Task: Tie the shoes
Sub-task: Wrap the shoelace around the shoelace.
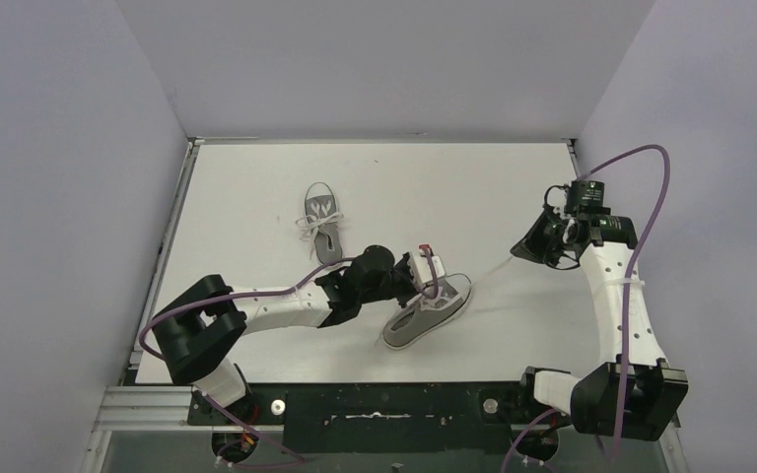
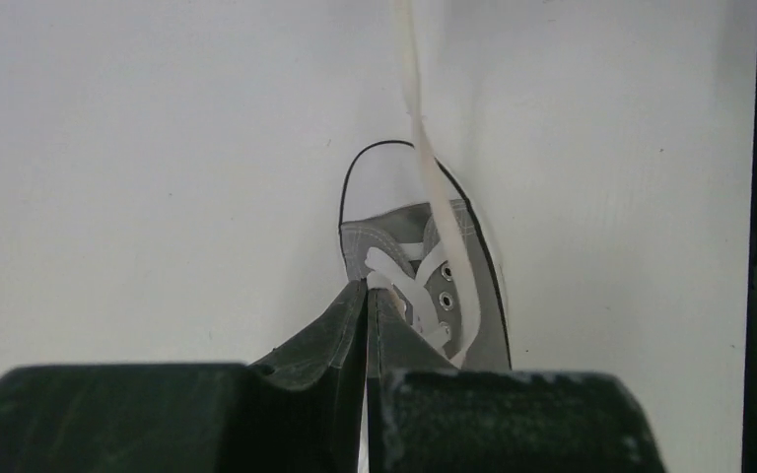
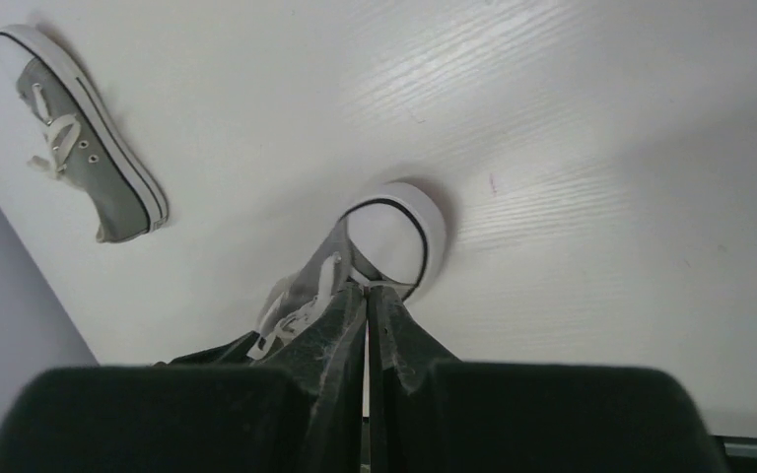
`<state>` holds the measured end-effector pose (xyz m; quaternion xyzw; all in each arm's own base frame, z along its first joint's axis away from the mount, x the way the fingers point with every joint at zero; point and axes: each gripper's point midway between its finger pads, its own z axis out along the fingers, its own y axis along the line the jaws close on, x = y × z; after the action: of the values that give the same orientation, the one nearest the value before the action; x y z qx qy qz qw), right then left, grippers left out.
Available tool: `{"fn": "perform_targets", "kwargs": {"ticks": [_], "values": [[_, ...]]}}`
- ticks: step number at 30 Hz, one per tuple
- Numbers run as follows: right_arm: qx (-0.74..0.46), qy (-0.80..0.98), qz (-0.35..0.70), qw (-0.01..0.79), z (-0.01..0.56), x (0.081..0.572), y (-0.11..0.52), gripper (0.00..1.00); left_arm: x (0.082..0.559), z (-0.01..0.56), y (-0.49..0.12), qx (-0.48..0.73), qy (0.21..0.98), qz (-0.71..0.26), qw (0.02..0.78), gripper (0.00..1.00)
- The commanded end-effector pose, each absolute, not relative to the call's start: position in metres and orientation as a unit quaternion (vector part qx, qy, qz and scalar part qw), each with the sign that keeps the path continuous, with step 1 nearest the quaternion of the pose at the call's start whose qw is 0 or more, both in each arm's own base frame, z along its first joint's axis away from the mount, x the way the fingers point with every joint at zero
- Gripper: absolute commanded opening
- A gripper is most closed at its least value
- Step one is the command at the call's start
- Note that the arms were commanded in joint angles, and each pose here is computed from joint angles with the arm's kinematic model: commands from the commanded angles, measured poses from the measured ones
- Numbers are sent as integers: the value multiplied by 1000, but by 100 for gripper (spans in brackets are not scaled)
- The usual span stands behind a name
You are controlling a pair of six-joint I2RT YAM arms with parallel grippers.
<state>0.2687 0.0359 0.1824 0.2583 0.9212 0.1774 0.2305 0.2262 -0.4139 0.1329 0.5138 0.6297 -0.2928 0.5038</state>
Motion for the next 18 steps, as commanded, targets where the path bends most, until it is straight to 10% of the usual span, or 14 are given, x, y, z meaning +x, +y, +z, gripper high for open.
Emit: {"fn": "perform_targets", "kwargs": {"ticks": [1,18], "values": [[198,904,261,273,210,299,64,0,206,156,-430,529,573,-350,519,0],[30,909,344,232,225,325,167,0,167,153,-432,500,599,-412,470,0]]}}
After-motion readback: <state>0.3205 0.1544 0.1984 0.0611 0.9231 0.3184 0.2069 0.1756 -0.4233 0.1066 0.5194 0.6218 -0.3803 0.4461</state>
